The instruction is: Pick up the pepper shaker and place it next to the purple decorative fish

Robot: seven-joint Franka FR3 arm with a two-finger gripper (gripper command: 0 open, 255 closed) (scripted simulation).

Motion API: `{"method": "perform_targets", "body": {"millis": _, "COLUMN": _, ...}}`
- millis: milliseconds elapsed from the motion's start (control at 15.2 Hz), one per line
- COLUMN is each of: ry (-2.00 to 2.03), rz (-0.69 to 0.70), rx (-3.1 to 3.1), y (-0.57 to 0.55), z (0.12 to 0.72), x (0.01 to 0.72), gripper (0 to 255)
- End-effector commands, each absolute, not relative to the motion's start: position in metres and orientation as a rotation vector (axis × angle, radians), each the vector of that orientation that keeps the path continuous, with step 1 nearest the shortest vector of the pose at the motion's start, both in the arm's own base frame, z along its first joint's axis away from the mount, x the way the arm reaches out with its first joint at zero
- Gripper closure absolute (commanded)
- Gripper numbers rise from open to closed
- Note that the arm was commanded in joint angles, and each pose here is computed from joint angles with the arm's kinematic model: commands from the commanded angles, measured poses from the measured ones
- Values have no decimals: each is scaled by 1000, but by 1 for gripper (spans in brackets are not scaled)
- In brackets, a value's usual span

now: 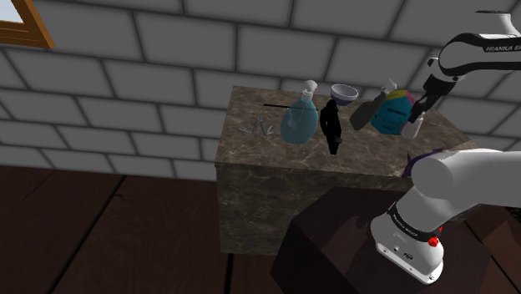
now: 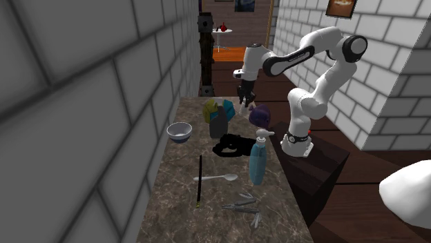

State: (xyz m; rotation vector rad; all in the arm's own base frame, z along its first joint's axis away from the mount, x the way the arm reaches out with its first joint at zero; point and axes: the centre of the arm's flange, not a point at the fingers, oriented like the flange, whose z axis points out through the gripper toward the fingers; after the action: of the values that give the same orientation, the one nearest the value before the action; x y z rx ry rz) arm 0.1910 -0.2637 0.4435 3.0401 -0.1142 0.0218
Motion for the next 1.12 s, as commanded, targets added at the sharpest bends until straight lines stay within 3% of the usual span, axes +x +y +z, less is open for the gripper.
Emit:
{"method": "perform_targets", "body": {"millis": 0, "ry": -114, "rz": 23, "rx": 3040, "y": -264, "z": 433, "x": 192, "gripper": 255}}
{"method": "perform_targets", "body": {"millis": 1056, "ry": -114, "rz": 23, "rx": 3040, "y": -264, "z": 361, "x": 192, "gripper": 255}}
